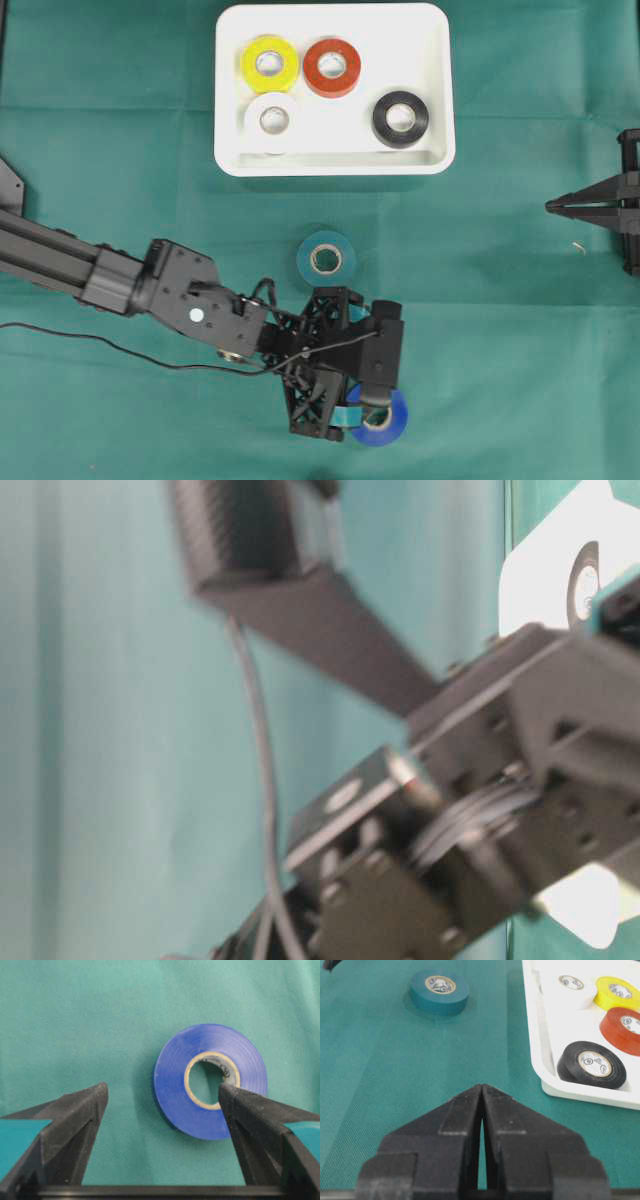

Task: Put the tape into the white case with the left arm.
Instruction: 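Move the left gripper over the blue tape roll, then lower the left gripper and grasp the blue tape roll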

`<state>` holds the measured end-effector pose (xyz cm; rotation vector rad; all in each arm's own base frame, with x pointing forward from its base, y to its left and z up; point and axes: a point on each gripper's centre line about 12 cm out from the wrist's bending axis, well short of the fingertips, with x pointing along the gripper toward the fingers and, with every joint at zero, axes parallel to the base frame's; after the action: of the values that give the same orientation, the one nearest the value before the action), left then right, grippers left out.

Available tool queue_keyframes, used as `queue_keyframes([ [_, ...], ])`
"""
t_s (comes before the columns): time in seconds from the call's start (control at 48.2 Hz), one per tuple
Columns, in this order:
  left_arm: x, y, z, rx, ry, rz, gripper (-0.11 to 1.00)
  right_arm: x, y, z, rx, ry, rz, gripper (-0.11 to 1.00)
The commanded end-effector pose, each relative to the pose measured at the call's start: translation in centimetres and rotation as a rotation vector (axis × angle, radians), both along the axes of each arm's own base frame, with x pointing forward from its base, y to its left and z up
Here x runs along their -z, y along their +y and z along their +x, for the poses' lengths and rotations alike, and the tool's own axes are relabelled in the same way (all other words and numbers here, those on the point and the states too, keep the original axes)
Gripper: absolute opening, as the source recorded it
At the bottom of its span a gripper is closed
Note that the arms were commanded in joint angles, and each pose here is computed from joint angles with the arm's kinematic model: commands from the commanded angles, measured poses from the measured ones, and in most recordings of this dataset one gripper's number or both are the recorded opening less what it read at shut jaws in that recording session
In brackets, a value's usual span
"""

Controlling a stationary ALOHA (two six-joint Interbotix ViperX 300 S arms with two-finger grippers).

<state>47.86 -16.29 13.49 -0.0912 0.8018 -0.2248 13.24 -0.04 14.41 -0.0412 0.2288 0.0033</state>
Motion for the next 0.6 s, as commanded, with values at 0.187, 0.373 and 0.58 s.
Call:
queue_keyframes([
  [0.187,-0.6,-0.8,1.6,-0.026,0.004,-0.034,0.94,-0.3,0.0,0.1,0.001,-0.011,-0.001,-0.09],
  [0.373,0.4,-0.8,2.1,-0.042,0.024,-0.04,0.93,-0.4,0.0,0.2,-0.001,-0.012,-0.001,-0.09],
  [0.58,1.7,-0.8,2.4,-0.045,0.095,-0.017,0.93,-0.4,0.0,0.2,0.0,-0.014,-0.001,-0.09],
])
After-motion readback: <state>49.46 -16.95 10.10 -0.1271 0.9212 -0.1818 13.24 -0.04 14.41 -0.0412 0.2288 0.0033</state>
